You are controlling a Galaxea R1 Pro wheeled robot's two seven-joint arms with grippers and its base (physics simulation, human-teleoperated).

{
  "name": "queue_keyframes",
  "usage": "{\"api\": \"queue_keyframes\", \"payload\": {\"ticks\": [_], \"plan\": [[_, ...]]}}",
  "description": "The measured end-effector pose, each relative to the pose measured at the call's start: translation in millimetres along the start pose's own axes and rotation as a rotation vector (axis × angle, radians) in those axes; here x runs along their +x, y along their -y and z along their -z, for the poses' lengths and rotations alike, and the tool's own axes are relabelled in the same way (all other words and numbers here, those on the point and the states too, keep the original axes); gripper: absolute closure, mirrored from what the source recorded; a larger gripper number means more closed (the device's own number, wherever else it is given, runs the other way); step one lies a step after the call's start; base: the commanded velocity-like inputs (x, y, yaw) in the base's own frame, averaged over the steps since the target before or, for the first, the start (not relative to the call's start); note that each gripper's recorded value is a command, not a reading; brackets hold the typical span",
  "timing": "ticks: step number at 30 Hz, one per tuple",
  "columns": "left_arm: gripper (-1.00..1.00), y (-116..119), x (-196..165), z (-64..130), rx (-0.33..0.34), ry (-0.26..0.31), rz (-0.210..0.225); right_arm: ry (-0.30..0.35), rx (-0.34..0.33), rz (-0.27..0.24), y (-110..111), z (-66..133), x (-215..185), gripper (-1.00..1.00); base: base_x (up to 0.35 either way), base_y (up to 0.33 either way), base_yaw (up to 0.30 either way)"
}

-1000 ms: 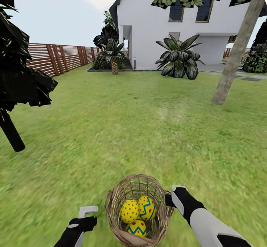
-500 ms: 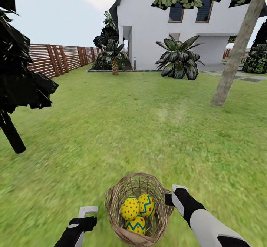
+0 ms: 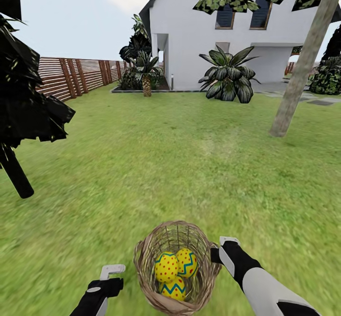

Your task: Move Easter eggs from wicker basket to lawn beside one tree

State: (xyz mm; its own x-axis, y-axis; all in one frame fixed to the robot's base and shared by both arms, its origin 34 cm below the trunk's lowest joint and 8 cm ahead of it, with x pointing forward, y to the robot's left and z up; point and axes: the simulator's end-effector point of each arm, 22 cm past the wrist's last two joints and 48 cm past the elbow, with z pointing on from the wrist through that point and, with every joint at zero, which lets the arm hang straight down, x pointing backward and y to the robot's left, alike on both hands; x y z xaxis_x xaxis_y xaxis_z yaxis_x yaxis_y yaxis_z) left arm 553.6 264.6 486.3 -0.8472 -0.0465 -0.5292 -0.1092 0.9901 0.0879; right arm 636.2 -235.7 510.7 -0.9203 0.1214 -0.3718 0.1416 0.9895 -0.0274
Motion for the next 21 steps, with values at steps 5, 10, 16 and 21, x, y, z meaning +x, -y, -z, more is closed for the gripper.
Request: {"api": "queue_keyframes", "payload": {"ticks": [5,10,16,21], "plan": [[-1.00,-0.9,-6.0,7.4,-0.001,0.001,0.000,0.051,0.000,-0.003,-1.7,7.9,-13.6,1.00,0.000,0.000,0.000],[-1.00,-0.9,-11.7,14.9,0.000,0.000,0.000,0.064,-0.004,-0.010,-3.5,16.1,-19.7,1.00,0.000,0.000,0.000],[-1.00,-1.9,-18.5,23.7,-0.001,0.001,0.000,0.065,-0.005,-0.010,-4.1,26.1,-24.9,1.00,0.000,0.000,0.000],[-1.00,-2.4,-24.0,31.0,-0.001,0.001,0.001,0.064,-0.005,-0.010,-3.9,34.2,-28.9,1.00,0.000,0.000,0.000]]}}
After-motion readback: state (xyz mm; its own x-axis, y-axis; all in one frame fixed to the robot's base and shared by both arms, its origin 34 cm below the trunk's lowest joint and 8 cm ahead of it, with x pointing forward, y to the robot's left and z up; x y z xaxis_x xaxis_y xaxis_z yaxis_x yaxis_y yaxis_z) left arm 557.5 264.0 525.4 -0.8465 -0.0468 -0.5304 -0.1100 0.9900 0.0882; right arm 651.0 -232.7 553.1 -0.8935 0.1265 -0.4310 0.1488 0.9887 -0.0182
